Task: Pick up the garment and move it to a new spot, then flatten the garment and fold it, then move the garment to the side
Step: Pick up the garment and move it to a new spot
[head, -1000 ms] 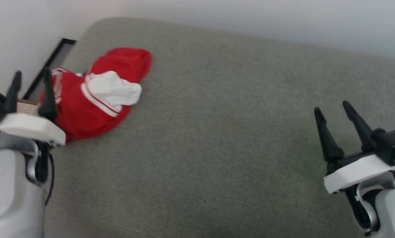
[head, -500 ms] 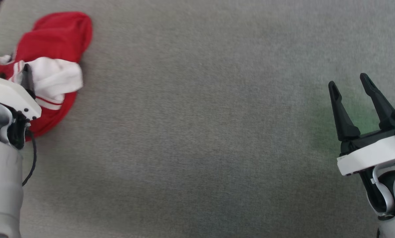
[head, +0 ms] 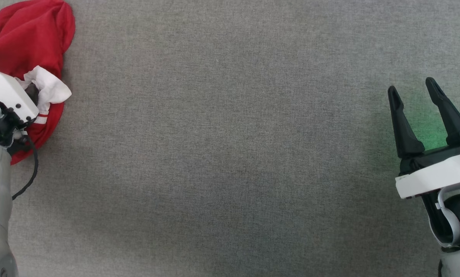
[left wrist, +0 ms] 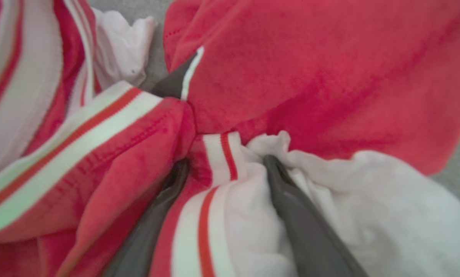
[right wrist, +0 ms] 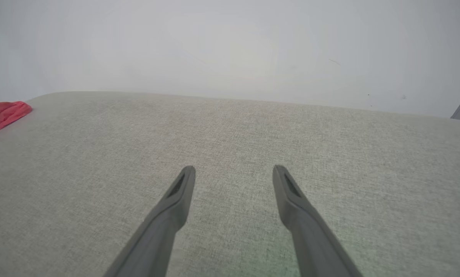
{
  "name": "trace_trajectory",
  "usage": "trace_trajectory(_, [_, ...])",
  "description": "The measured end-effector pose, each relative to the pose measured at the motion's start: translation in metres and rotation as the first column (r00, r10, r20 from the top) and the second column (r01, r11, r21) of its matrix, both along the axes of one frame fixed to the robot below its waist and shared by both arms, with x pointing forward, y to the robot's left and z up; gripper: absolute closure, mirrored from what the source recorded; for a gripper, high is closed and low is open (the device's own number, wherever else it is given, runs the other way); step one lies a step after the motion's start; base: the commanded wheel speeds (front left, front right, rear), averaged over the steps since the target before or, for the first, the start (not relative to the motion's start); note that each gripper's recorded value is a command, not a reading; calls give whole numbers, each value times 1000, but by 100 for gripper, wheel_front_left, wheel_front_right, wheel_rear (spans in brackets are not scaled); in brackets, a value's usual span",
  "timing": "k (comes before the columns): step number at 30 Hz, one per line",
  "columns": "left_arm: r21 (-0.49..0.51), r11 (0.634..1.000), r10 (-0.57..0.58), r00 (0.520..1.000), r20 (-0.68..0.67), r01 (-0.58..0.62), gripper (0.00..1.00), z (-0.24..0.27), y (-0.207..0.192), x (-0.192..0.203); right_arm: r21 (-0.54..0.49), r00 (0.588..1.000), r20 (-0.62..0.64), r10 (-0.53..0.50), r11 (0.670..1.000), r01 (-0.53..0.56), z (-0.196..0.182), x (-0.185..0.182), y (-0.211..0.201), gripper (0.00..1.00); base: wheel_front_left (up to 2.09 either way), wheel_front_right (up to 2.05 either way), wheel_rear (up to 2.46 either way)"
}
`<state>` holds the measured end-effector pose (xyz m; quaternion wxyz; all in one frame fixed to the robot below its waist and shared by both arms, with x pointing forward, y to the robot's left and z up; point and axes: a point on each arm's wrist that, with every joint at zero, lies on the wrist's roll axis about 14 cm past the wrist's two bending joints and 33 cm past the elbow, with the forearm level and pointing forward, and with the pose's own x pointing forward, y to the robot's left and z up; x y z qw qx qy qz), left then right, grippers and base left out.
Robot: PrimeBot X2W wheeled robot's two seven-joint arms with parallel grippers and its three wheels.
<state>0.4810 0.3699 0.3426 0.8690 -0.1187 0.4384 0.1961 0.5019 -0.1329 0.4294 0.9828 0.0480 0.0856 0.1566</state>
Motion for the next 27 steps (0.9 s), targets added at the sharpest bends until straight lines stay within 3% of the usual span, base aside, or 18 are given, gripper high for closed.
trace_trajectory(1, [-7,1000,4,1000,-9,-4,66,-1,0,-1,3,1000,1,0,1000,0,0,1,1,0,0,0,0])
trace_trajectory(2, [-10,1000,5,1000,-11,-5,100,-1,0,0,6,1000,3,-1,1000,1,1,1,1,0,0,0,0])
trace_trajectory(12, [101,995,-27,986,166,10,100,35,18,7,32,998,45,-42,999,40,16,1,-4,0,0,0,0])
trace_trajectory(18, [274,960,-155,910,385,47,100,120,33,31,71,994,77,-80,995,74,36,-9,-6,0,0,0,0])
trace_trajectory(27, [470,882,-350,724,595,41,100,247,29,38,107,985,136,-107,990,93,66,-27,-5,0,0,0,0])
